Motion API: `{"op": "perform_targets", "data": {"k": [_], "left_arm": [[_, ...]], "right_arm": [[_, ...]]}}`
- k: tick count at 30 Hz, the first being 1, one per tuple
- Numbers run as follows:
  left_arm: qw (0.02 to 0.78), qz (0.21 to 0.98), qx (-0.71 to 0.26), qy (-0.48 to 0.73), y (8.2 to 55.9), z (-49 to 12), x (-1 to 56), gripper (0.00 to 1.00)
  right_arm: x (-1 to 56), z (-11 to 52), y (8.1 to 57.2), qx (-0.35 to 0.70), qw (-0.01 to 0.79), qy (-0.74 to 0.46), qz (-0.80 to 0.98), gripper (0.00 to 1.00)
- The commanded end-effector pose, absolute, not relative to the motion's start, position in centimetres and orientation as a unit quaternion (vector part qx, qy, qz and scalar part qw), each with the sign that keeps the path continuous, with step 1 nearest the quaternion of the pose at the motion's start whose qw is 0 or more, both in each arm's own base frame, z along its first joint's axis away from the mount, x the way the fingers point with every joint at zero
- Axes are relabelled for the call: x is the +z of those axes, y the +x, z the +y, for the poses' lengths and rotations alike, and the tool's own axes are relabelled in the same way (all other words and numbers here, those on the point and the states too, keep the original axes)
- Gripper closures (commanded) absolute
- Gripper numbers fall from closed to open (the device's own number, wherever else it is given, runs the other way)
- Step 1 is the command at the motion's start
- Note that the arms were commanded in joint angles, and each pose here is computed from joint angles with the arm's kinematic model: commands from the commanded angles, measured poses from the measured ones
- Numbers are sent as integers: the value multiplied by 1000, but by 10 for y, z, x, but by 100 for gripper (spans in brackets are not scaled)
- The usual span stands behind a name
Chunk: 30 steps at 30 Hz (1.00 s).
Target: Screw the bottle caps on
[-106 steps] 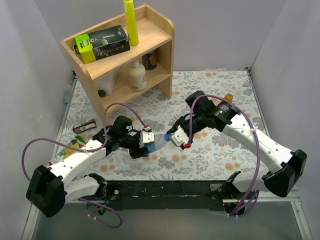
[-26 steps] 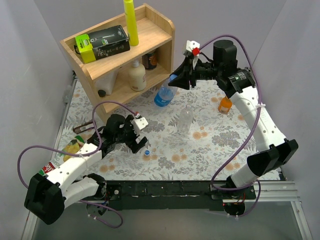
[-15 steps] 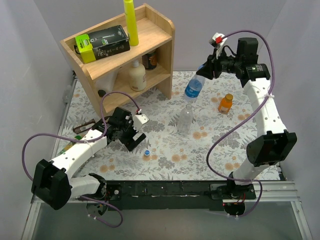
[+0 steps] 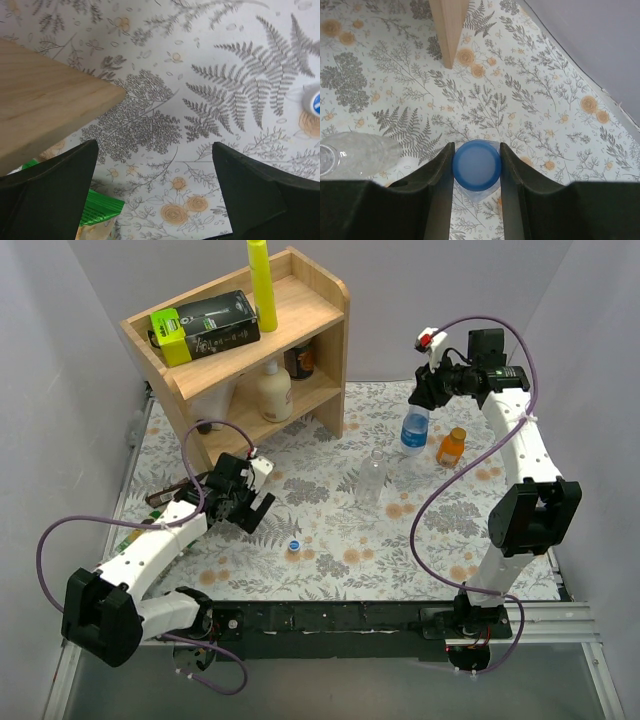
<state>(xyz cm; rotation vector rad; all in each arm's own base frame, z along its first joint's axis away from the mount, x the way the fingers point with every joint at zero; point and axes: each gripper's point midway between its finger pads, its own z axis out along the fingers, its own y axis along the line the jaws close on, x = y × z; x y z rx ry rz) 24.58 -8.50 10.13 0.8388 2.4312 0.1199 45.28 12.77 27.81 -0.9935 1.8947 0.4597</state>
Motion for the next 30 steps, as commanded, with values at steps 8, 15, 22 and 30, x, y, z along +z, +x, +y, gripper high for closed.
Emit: {"op": "perform_targets", "data": {"k": [8, 15, 22, 30], "left_arm": [[261, 923, -94, 266, 236, -107, 112, 2], [225, 929, -125, 266, 218, -101, 100, 2], [214, 927, -137, 275, 216, -105, 95, 2], [208, 927, -143, 278, 215, -107, 94, 2]], "right_arm": [[250, 118, 441, 198, 478, -416, 747, 92], [243, 120, 434, 202, 484, -418, 742, 86], [243, 118, 430, 193, 487, -423, 739, 63], [240, 118, 429, 195, 486, -418, 742, 45]]}}
